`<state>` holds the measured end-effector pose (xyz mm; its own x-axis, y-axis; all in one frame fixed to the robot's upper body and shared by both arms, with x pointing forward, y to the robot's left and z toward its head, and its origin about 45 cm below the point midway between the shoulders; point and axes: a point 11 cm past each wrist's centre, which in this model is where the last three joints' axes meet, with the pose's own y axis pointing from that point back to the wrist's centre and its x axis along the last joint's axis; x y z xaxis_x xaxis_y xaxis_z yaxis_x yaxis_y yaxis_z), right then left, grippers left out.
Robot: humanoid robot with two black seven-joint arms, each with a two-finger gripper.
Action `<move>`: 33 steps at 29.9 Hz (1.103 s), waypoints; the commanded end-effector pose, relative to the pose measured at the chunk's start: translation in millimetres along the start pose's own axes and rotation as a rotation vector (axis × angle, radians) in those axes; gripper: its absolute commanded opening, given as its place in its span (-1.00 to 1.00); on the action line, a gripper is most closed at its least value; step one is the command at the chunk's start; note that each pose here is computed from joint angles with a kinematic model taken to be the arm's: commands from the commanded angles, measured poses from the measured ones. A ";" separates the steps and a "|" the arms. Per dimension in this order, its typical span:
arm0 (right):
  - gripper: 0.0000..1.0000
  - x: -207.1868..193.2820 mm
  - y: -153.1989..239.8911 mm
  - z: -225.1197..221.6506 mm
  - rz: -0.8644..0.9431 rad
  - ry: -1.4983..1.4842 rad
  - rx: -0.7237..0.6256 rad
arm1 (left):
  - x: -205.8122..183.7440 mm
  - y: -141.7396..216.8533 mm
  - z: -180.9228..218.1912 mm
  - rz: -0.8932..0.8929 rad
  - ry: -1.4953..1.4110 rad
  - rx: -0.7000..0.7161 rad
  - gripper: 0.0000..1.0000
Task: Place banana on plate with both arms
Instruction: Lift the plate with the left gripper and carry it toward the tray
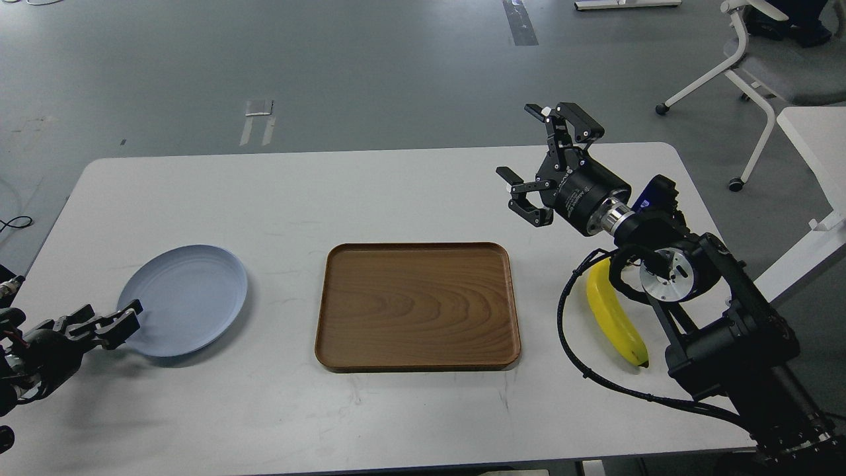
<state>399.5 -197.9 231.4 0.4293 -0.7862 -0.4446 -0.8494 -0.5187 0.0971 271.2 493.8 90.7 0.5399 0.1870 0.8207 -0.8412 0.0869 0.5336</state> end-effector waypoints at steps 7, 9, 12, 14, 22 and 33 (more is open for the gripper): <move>1.00 1.1 0.2 0.3 0.004 0.005 -0.001 | -2.3 -4.1 10.9 0.016 0.001 -0.064 -1.00; 1.00 1.1 0.2 0.3 0.004 0.005 -0.001 | -2.9 -7.4 16.1 0.043 0.010 -0.077 -1.00; 1.00 2.2 1.3 0.5 0.006 0.006 -0.001 | 0.5 -9.8 17.1 0.068 0.011 -0.074 -1.00; 1.00 2.5 1.4 0.1 0.007 0.006 0.000 | 1.7 -10.7 17.9 0.065 0.012 -0.076 -1.00; 1.00 3.4 1.9 -2.0 0.009 0.006 0.008 | 4.2 -7.6 13.9 0.050 0.023 -0.069 -1.00; 1.00 14.7 6.2 -15.9 0.052 -0.007 0.053 | 75.1 -24.3 57.5 0.211 0.030 -0.194 -1.00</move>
<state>404.4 -213.9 238.2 0.3901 -0.8051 -0.4468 -0.8803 -0.4684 0.0753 322.7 466.9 136.5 0.3837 0.2412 0.8914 -0.9204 0.1783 0.3480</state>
